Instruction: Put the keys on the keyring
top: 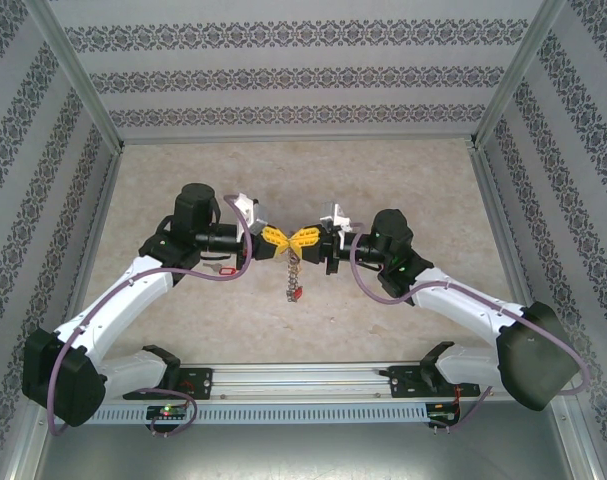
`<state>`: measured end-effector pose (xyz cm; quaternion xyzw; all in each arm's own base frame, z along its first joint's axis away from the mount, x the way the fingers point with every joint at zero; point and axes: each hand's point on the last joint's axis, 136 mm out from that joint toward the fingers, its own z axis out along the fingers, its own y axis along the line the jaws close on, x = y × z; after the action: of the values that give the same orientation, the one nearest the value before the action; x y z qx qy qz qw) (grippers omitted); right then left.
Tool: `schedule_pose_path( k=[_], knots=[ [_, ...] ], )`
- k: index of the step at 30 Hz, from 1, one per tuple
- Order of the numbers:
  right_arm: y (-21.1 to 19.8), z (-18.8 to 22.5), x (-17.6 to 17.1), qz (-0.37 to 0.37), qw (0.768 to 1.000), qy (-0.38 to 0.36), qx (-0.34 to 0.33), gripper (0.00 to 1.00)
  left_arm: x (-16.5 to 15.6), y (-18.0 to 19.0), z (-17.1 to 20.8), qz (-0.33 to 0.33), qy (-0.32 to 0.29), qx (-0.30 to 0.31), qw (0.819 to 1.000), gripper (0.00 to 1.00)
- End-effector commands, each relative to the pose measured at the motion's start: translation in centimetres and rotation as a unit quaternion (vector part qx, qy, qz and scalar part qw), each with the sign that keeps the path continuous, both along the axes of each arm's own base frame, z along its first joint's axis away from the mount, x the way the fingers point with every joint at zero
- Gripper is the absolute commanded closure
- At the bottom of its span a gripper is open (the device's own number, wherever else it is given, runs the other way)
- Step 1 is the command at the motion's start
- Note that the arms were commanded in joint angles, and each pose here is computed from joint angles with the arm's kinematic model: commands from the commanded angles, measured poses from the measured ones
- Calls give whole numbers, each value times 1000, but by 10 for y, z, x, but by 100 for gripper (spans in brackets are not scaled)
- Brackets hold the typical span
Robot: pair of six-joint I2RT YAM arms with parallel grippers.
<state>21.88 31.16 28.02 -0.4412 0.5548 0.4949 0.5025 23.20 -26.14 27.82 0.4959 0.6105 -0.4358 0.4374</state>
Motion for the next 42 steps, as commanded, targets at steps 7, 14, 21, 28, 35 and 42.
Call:
schedule_pose_path(
  k=[7, 14, 21, 28, 35, 42],
  knots=[
    [-46, -32, -25, 52, 975, -134, -168, 58, -13, 1, -21, -29, -26, 88, 995, 100],
    [-51, -43, -28, 59, 971, -120, -199, 57, -19, -19, -37, -64, -57, 131, 988, 100],
    [-45, -42, -30, 68, 973, -102, -195, 60, -23, -41, -44, -98, -52, 145, 983, 100],
    [-37, -58, -36, 79, 970, -89, -213, 61, -24, -48, -42, -109, -50, 137, 983, 100],
    [-32, -63, -33, 82, 970, -74, -218, 84, -28, -54, -44, -119, -33, 132, 983, 100],
    [-33, -71, -26, 67, 968, -62, -232, 100, -26, -56, -41, -111, -37, 125, 985, 100]
  ],
)
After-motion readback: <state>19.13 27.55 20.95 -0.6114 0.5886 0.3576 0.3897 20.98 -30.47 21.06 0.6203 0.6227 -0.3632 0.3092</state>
